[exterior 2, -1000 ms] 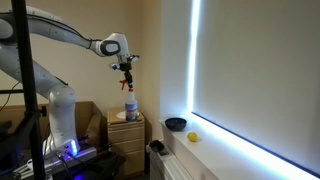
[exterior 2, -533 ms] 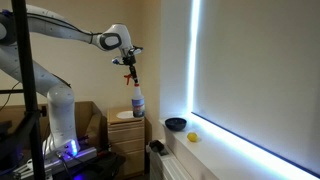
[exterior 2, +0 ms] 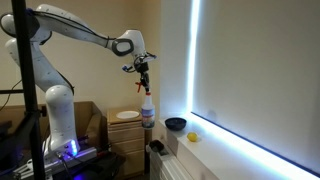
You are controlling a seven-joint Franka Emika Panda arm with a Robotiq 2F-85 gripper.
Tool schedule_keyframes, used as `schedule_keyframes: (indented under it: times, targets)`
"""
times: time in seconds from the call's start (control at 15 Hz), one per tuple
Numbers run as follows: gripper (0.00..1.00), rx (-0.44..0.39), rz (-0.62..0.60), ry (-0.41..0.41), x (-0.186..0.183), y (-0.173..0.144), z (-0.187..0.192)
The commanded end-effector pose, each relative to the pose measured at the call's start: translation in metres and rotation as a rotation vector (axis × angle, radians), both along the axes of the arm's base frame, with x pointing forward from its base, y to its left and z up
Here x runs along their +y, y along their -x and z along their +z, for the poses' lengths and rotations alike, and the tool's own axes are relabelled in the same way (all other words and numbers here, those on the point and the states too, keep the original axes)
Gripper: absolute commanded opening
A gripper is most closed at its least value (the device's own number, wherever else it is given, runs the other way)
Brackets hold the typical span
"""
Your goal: Move the spray bottle from the arm rest to the table
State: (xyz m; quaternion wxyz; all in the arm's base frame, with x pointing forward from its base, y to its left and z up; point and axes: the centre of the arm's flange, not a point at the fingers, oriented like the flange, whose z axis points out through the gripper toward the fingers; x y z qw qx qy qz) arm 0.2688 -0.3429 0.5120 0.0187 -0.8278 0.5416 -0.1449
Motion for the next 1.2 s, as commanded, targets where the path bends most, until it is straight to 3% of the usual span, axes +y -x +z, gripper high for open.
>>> schedule_keyframes:
  times: [0.0,0.13,0.2,0.47,0.53,0.87,1.13]
  targets:
    - [0.07,-0.005,-0.202,0.005,-0.077,0.003,0.016]
    - [0.07,-0.017,-0.314,0.008,-0.097,0.008,0.023]
    - [0.26,0.006,-0.224,-0.001,-0.073,0.02,0.005]
    - [0.26,0.005,-0.293,0.006,-0.09,0.014,0.012]
    - [0.07,0.027,-0.304,0.014,-0.092,0.007,0.005]
    - [0.07,0.012,-0.575,0.019,-0.163,-0.015,-0.011]
    - [0.07,0.0,-0.785,0.069,-0.219,-0.02,-0.011]
